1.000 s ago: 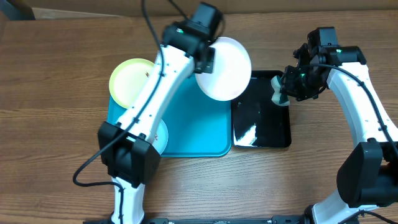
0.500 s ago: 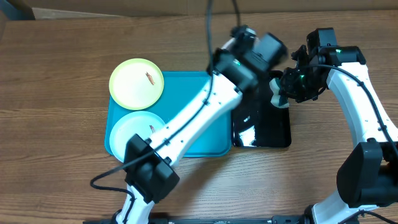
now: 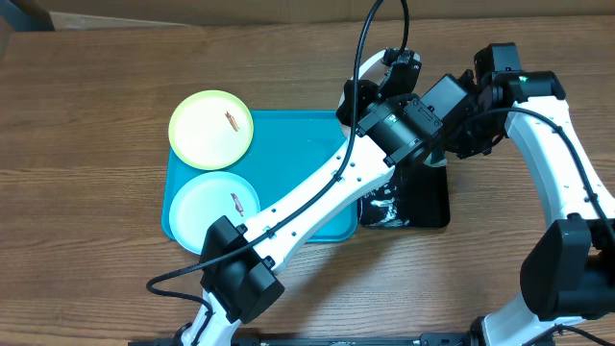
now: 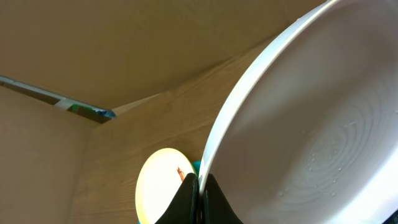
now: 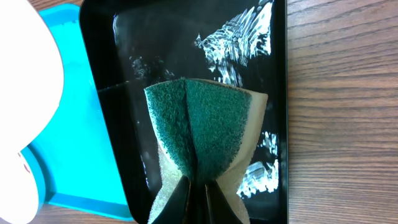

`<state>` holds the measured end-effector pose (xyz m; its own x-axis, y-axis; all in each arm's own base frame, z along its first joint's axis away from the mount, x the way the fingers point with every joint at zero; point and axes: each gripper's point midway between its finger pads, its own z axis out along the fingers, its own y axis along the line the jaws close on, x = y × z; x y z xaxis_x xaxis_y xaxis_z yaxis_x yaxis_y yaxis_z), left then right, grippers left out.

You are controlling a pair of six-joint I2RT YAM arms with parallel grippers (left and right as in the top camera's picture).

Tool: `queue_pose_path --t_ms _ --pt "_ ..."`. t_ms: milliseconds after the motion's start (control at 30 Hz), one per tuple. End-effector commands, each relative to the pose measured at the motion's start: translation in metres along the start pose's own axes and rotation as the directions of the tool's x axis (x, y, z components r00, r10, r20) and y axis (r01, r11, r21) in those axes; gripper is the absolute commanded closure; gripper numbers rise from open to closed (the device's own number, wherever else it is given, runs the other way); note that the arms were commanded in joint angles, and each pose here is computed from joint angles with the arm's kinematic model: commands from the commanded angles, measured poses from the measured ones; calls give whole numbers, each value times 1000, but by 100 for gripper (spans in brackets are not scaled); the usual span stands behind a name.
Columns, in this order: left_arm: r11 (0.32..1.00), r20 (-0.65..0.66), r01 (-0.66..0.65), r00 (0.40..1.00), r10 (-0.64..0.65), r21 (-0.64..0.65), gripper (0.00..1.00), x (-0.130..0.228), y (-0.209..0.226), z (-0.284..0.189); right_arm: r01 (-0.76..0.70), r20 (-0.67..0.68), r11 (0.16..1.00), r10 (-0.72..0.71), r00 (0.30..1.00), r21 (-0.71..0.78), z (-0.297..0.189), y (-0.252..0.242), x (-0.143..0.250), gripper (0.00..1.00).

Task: Clean dirty plates on tray and stack at the side
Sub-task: 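Carry the white plate left and set it on the table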

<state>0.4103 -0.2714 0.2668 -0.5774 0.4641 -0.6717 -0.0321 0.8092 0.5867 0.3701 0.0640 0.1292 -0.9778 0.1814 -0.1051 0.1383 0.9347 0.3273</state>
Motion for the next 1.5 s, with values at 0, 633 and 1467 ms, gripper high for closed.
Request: queue_pose_path --t_ms 0,633,1467 --pt "999 8 34 999 -34 21 96 -7 0 -2 25 60 999 -23 998 -29 -19 10 -9 96" --pt "563 -592 566 790 -161 602 96 54 24 102 26 60 999 -24 998 -30 -19 11 -9 96" --pt "364 -665 827 -15 -747 -428 96 368 379 194 31 74 999 -28 997 -32 -19 12 -13 96"
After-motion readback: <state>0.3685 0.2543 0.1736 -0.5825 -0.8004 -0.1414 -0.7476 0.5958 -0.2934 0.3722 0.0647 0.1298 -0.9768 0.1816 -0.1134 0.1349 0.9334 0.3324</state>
